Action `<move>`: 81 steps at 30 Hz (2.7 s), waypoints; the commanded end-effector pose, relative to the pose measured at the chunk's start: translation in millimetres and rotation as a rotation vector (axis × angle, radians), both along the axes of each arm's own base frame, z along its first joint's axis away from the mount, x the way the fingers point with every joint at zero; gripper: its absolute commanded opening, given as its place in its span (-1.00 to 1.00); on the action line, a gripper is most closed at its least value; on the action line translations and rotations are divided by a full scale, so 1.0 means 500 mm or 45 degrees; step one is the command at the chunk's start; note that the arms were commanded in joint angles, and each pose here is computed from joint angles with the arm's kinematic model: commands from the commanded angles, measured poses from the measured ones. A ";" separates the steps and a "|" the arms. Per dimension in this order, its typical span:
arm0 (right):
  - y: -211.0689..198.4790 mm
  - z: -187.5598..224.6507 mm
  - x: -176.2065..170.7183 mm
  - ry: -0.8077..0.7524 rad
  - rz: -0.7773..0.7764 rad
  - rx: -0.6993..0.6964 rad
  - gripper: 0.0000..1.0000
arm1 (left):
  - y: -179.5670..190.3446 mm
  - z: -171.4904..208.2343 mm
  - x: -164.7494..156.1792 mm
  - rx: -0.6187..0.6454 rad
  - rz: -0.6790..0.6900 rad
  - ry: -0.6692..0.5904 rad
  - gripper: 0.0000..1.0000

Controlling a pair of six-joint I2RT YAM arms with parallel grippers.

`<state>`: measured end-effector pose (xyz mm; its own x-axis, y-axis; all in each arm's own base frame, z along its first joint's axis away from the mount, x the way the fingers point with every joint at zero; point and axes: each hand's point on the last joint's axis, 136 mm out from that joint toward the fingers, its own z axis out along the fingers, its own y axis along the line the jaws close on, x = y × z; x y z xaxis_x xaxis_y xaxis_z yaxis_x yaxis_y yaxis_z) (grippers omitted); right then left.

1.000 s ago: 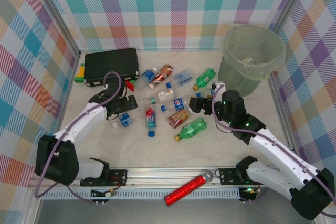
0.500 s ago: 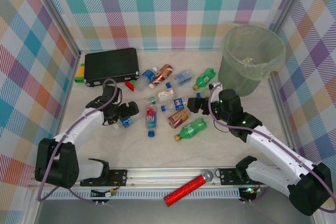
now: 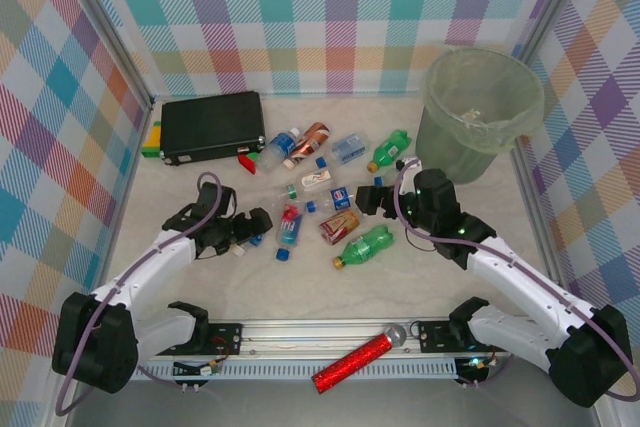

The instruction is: Put the plastic bottles in the bin

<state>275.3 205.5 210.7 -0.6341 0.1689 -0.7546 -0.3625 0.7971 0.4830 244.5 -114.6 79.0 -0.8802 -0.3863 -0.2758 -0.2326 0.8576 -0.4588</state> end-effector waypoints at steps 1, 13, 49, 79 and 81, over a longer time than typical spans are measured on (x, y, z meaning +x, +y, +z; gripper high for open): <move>0.007 0.003 0.005 -0.015 -0.001 0.020 0.98 | -0.014 -0.004 -0.018 -0.030 0.030 0.009 0.95; 0.009 -0.005 0.007 0.006 -0.004 0.020 0.98 | -0.020 -0.023 -0.060 0.147 -0.067 0.008 0.75; 0.008 -0.001 0.004 0.003 -0.006 0.035 0.98 | 0.018 -0.081 -0.069 0.340 0.076 0.023 -0.50; 0.135 0.153 -0.064 0.175 0.489 0.250 0.96 | -0.167 0.232 -0.027 -0.011 -0.466 -0.725 -0.56; 0.155 0.165 -0.065 0.235 0.542 0.281 0.94 | -0.194 0.264 -0.027 -0.049 -0.507 -0.789 -0.56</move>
